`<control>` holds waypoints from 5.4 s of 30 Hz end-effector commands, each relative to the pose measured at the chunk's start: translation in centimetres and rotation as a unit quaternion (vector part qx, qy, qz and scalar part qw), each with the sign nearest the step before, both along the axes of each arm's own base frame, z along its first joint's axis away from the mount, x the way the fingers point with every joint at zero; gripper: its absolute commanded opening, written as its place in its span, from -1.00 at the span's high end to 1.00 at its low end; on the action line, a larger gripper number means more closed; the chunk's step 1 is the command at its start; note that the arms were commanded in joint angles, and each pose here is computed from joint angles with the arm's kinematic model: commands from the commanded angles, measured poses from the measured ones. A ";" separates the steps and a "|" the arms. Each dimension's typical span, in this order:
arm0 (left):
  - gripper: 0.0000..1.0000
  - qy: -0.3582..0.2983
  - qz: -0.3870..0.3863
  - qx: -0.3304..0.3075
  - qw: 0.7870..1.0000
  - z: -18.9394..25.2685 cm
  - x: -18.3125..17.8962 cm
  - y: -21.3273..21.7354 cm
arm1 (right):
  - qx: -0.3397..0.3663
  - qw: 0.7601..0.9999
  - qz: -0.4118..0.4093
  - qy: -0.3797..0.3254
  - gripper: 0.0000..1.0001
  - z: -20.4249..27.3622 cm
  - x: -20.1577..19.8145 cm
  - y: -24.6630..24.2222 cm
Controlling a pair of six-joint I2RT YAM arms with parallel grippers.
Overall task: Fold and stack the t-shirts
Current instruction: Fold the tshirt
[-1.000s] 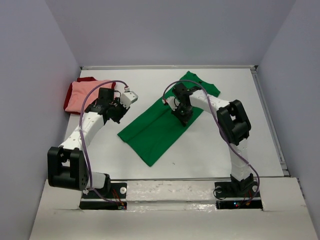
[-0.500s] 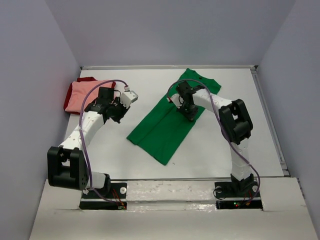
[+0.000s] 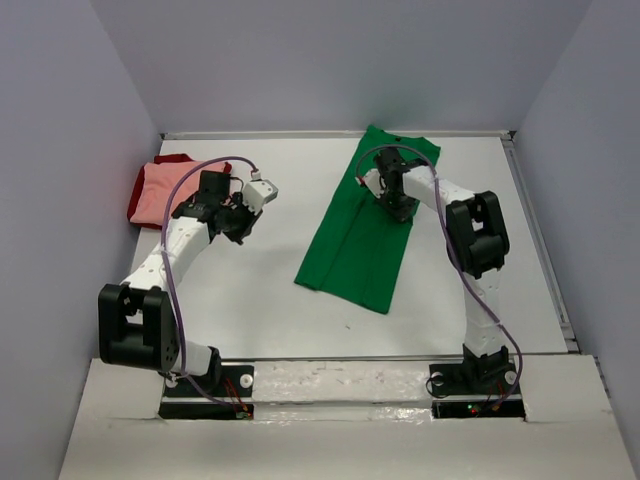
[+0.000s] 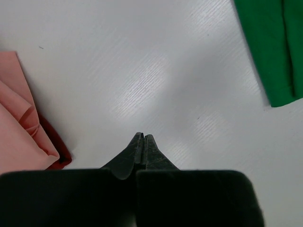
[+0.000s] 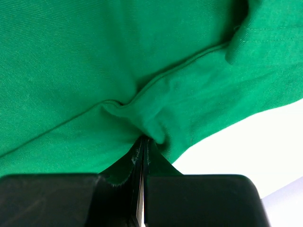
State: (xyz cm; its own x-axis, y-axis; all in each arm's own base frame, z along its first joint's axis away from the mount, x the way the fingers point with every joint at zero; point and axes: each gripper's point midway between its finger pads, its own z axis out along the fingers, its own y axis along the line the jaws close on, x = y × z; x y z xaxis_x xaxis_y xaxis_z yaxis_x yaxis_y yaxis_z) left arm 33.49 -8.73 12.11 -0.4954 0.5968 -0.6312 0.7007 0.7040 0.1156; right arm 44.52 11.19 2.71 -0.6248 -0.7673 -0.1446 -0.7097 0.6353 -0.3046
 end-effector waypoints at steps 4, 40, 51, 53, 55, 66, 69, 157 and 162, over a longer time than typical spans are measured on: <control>1.00 -0.013 -0.011 -0.022 1.000 1.7 0.7 -1.2 | 0.069 0.998 0.008 -0.006 1.00 4.4 -1.6 1.6; -0.98 -0.130 0.050 -0.002 0.990 6.6 -0.8 2.8 | 0.207 0.959 0.165 0.099 1.00 6.8 -9.3 21.1; -0.98 -0.137 0.066 -0.007 0.988 6.5 -1.2 4.1 | 0.205 0.954 0.189 0.112 1.00 6.3 -10.7 23.3; -0.98 -0.137 0.068 -0.009 0.988 6.4 -1.4 4.2 | 0.201 0.954 0.194 0.111 1.00 6.2 -10.7 23.7; -0.98 -0.140 0.070 -0.009 0.988 6.5 -1.5 4.4 | 0.200 0.953 0.200 0.110 1.00 6.0 -10.7 24.4; -0.98 -0.141 0.074 -0.004 0.987 6.5 -1.5 4.8 | 0.194 0.951 0.216 0.106 1.00 4.5 -9.9 26.1; -0.98 -0.141 0.074 -0.003 0.987 6.6 -1.4 4.8 | 0.190 0.952 0.215 0.110 1.00 3.7 -9.9 26.0; -0.98 -0.160 0.056 -0.028 0.985 7.5 -2.1 3.8 | 0.123 0.968 0.177 0.131 1.00 3.9 -13.8 19.8; -0.98 -0.160 0.057 -0.027 0.985 7.4 -2.0 3.9 | 0.123 0.967 0.176 0.138 1.00 3.2 -14.2 19.6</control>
State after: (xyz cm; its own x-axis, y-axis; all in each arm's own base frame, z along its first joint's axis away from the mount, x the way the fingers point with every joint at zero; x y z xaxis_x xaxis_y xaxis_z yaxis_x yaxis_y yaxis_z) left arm 31.29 -4.99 18.79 -0.3559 0.5165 -0.7789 0.5664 0.7821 0.2598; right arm 30.59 30.08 5.29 -0.3901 -0.9014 -0.1882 -0.9202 0.3889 0.0447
